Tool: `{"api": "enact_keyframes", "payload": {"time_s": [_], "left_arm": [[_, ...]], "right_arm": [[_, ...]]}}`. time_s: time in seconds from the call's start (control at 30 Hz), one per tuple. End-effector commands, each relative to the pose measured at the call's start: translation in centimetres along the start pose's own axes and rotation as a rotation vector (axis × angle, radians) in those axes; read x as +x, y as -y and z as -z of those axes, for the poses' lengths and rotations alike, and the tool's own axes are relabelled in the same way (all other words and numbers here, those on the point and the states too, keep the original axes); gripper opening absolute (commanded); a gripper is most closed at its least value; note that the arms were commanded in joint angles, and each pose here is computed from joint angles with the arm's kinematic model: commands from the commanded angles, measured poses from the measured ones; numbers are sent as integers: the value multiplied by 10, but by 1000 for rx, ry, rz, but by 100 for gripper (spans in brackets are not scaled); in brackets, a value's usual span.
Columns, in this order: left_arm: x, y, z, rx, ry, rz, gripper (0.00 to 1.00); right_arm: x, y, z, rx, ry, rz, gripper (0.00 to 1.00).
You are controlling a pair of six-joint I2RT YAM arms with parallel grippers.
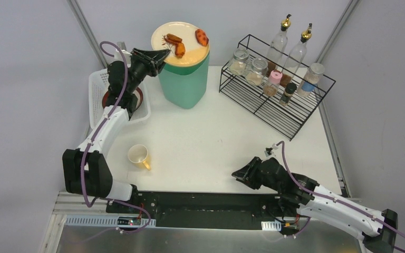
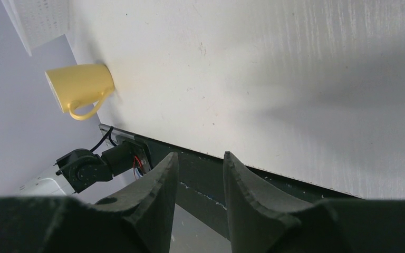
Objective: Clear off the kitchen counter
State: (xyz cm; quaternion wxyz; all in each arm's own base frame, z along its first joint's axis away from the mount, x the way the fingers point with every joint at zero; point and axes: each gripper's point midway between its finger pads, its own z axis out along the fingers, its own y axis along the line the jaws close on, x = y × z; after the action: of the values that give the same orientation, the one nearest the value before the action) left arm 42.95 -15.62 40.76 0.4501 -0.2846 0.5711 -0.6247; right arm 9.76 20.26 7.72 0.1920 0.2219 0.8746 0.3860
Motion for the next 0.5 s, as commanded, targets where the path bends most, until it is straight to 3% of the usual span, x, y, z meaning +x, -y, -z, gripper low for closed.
{"api": "enact_keyframes", "payload": {"time_s": [0.0,0.47], "left_arm": [[-27,108,9,311,41,-81,0],[-69,73,-23,182,15,-185,0]], "right_arm": [[-5,-5,6,-14,24,8,40],[-6,-1,9,-19,29,1,40]]}}
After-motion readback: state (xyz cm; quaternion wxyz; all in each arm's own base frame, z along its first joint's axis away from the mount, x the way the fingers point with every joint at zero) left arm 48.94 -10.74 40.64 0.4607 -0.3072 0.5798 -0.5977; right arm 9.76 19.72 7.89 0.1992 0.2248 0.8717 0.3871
